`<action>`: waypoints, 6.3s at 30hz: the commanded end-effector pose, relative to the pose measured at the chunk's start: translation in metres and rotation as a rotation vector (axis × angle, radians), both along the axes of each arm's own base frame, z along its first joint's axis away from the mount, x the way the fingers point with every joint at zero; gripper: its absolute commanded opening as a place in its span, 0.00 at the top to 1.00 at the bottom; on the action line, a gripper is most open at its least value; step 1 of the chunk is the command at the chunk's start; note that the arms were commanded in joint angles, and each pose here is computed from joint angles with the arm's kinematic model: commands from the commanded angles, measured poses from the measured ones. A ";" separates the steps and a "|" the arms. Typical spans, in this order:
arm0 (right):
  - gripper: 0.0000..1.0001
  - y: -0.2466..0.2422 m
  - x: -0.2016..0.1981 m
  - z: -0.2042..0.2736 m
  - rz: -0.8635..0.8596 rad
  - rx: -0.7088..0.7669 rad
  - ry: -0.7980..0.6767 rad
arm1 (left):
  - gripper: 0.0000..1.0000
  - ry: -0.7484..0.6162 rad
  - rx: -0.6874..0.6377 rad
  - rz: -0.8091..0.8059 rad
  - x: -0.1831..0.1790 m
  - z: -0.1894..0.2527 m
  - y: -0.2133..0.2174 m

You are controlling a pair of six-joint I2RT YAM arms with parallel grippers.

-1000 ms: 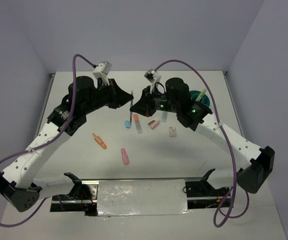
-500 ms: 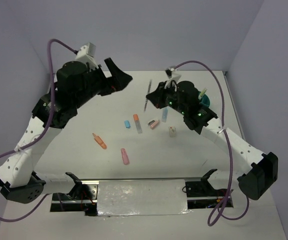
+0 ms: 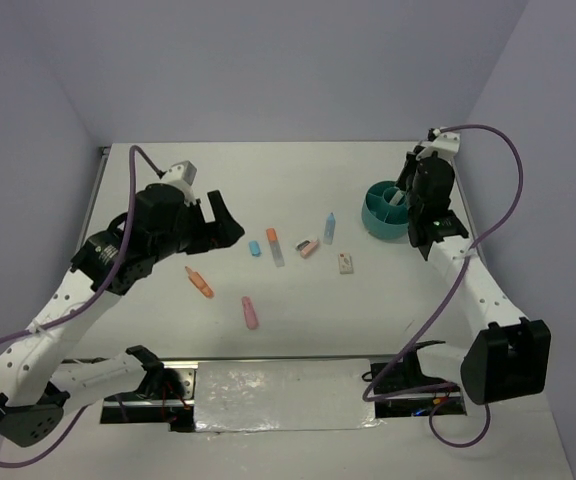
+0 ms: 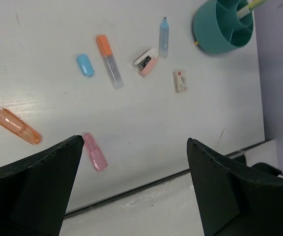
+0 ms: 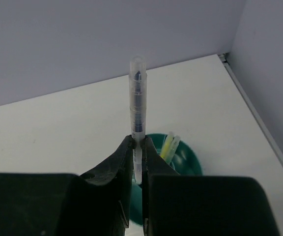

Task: Sort the stationery into containers
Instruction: Place the pen in the storage box, then pick up the pen from the center of the board, then close the pen cap on the pen.

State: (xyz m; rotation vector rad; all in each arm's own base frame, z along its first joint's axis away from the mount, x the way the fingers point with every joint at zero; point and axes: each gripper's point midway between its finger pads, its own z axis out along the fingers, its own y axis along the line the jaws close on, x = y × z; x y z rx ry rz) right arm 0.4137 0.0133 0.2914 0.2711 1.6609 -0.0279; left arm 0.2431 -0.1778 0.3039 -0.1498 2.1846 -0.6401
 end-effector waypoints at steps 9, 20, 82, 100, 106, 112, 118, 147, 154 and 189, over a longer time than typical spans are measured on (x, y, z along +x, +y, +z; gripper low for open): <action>1.00 -0.038 0.041 -0.025 -0.076 0.003 -0.033 | 0.01 -0.068 -0.021 -0.160 -0.026 0.002 -0.006; 0.95 -0.019 0.044 -0.087 -0.005 0.093 0.046 | 0.01 -0.008 0.049 -0.124 -0.020 -0.017 0.001; 0.41 0.162 0.003 -0.273 0.155 0.079 1.007 | 0.03 0.373 0.265 0.162 0.006 -0.098 0.036; 1.00 0.153 0.011 -0.090 0.260 0.066 0.623 | 0.01 0.496 0.243 0.301 0.069 -0.140 -0.001; 1.00 0.134 -0.057 -0.053 0.356 0.036 0.626 | 0.16 0.558 0.274 0.476 0.107 -0.176 -0.008; 1.00 0.124 -0.122 -0.030 0.452 0.073 0.581 | 0.31 0.608 0.375 0.455 0.133 -0.216 -0.017; 1.00 0.120 -0.159 -0.040 0.515 0.089 0.616 | 0.31 0.640 0.407 0.415 0.129 -0.246 -0.018; 1.00 0.192 -0.204 -0.080 1.028 0.130 0.596 | 0.99 0.591 0.212 0.287 0.124 -0.231 -0.049; 1.00 0.250 -0.255 -0.033 1.470 0.528 0.377 | 1.00 -0.096 -0.393 -0.175 0.115 0.002 -0.115; 1.00 0.269 -0.260 0.105 1.605 0.732 0.128 | 1.00 -0.447 -0.800 -0.608 -0.022 0.134 -0.103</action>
